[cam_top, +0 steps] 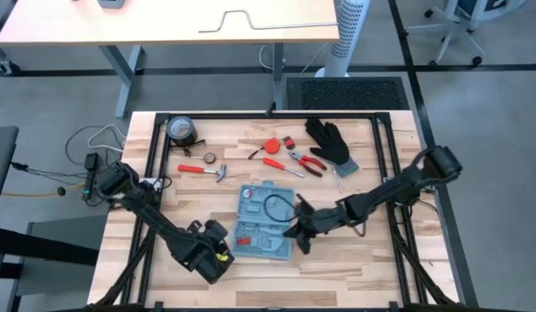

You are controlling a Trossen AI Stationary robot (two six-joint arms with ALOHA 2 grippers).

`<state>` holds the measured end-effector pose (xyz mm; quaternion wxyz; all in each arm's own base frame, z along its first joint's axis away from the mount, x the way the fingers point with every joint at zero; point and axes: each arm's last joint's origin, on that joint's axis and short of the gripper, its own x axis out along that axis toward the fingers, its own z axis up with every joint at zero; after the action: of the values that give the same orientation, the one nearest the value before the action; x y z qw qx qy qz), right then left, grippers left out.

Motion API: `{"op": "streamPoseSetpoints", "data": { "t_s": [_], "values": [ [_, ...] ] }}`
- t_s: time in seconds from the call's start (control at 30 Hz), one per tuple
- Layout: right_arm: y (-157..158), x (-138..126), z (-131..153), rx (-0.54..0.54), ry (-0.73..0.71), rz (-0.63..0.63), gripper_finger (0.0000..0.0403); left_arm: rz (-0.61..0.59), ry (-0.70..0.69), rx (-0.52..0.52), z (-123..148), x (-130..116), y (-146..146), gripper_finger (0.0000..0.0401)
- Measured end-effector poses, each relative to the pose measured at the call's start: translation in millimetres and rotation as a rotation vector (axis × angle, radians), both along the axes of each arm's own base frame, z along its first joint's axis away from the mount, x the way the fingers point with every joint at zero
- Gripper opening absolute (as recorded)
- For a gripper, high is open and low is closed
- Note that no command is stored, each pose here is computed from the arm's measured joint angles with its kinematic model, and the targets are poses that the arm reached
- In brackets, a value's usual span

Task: Prefit tool cases
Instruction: Put the left orange terminal block into the gray toolbox

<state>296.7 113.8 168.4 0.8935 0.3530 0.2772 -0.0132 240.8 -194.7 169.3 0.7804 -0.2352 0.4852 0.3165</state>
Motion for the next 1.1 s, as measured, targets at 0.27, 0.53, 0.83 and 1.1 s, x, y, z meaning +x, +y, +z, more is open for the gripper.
{"op": "streamPoseSetpoints", "data": {
  "t_s": [0.27, 0.53, 0.83, 1.1],
  "values": [
    [16.1, 57.5, -1.1, 0.001, 0.026, 0.011, 0.0003, -0.105, -0.159, -0.130, -33.5, -5.1, -8.8, 0.0019],
    [10.2, 90.3, -19.3, -0.025, 0.157, -0.010, 0.0001, -0.182, -0.258, -0.145, -46.4, -5.4, -5.1, 0.0003],
    [6.7, 94.7, -26.5, -0.018, 0.174, -0.010, 0.0001, -0.270, -0.376, -0.163, -41.4, 18.3, 2.5, 0.0001],
    [0.8, 93.3, -29.8, -0.029, 0.218, -0.032, 0.0000, -0.327, -0.390, -0.175, -39.6, 32.8, 14.3, 0.0000]
  ]
}}
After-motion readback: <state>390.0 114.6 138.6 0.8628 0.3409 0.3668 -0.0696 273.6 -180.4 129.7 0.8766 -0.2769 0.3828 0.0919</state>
